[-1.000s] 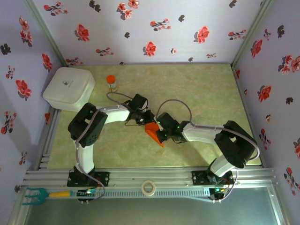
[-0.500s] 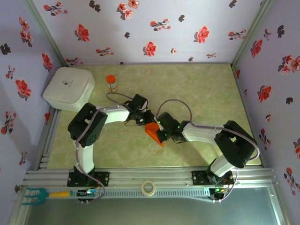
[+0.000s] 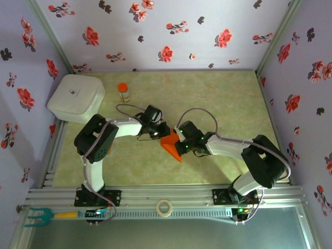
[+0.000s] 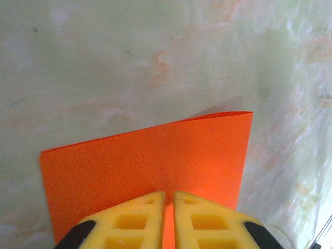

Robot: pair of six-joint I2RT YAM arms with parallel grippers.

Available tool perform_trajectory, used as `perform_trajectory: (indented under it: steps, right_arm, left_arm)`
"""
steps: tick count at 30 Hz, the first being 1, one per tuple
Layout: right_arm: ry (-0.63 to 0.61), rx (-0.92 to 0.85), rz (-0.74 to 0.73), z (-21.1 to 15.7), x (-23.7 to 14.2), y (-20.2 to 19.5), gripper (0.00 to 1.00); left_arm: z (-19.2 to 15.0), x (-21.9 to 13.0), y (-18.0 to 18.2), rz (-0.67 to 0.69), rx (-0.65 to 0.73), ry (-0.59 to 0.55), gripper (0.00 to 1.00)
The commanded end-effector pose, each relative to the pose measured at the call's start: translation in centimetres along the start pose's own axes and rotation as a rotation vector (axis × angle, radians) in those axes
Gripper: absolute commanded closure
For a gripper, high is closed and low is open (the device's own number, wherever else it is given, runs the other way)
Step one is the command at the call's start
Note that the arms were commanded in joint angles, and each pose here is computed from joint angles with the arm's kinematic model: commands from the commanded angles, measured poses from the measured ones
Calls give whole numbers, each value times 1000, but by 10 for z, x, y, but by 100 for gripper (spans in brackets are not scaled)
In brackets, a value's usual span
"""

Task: Fold a paper plane with a square sheet of paper (pick it up from the middle)
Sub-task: Third fold the triangle at the center of the table.

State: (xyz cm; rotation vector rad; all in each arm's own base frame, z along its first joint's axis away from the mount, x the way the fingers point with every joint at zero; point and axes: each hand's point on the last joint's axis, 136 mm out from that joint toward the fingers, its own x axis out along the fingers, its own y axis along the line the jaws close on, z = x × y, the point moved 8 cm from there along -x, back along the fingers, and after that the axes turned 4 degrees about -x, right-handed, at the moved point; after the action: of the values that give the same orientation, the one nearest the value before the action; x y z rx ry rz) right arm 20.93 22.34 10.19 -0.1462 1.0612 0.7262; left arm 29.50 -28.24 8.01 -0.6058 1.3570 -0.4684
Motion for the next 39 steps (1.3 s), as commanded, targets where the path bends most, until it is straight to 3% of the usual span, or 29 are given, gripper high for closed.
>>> perform_trajectory:
  steps: [1,27,39]
  right_arm:
    - [6,23,12,-3,0,-2,100]
    - [46,21,-1,-2,11,-4,100]
    - [61,32,3,-6,14,-5,100]
  left_arm:
    - [-5,-2,11,36,-28,20,87]
    - [-5,-2,11,36,-28,21,88]
    - [4,-8,-5,10,1,5,87]
